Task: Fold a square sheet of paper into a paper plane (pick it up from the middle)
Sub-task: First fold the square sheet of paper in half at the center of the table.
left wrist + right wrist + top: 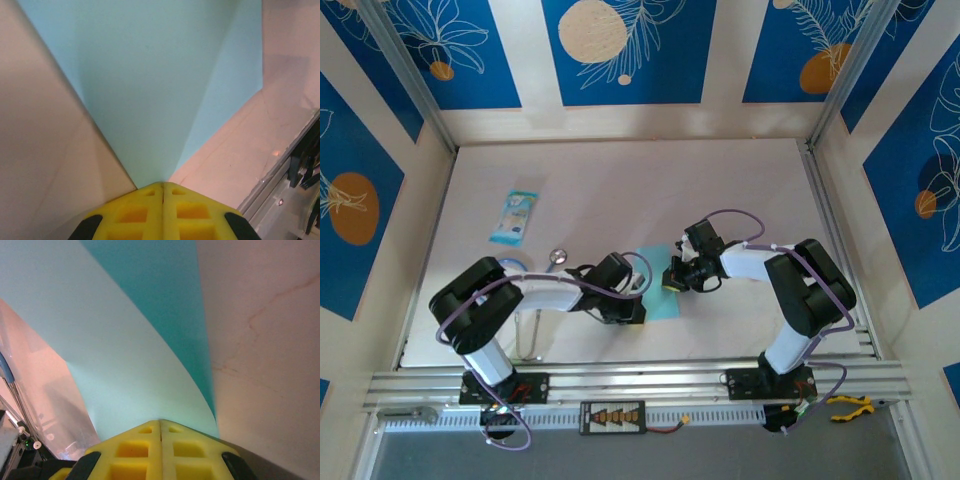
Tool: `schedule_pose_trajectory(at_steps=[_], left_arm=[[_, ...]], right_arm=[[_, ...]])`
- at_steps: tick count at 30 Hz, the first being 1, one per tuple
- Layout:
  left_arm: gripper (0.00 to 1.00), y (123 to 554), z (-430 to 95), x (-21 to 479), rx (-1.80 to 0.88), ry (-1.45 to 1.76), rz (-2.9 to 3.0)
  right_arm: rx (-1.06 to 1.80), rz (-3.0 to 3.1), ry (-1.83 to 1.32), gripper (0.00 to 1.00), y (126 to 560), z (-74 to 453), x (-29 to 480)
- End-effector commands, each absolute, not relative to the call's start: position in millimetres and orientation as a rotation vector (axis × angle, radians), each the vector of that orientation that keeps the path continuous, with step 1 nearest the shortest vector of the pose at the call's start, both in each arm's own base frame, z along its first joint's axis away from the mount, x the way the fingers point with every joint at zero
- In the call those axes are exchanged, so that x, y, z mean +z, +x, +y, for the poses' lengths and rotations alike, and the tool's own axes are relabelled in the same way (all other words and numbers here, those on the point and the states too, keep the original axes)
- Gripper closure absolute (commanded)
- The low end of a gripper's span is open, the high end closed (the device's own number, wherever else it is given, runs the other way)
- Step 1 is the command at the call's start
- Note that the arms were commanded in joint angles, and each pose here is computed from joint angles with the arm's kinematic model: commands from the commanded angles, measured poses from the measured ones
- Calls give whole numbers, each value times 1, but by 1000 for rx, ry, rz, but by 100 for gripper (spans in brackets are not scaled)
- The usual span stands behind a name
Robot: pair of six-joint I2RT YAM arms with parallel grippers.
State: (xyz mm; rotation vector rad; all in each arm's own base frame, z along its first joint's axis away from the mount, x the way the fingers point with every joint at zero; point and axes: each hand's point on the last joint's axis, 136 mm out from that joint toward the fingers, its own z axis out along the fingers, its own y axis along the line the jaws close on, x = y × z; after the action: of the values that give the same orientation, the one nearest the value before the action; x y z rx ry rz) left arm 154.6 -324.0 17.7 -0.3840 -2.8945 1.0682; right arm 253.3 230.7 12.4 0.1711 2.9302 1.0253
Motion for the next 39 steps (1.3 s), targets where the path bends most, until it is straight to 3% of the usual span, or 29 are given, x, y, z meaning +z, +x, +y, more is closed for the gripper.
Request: schedule_pose_trajectory(at_steps=[1, 9, 17, 25, 30, 39], left_arm=[[98, 137, -310, 12, 933, -436, -2884], [94, 178, -323, 72, 1098, -510, -3029], [94, 233, -331, 61, 1171, -336, -3020], [94, 228, -316, 23, 1129, -251, -2981], [94, 216, -292, 1, 957, -247, -3019], [92, 247, -319, 57, 1178, -276, -3044]], right_arm=[[782, 3097, 320, 100, 223, 194, -25], [791, 3099, 308, 100, 222, 195, -24], [805, 3103, 306, 100, 222, 197, -24], [799, 3114, 306, 100, 220, 197, -27], [796, 3119, 311, 100, 220, 197, -28], [789, 3121, 307, 100, 220, 197, -27]])
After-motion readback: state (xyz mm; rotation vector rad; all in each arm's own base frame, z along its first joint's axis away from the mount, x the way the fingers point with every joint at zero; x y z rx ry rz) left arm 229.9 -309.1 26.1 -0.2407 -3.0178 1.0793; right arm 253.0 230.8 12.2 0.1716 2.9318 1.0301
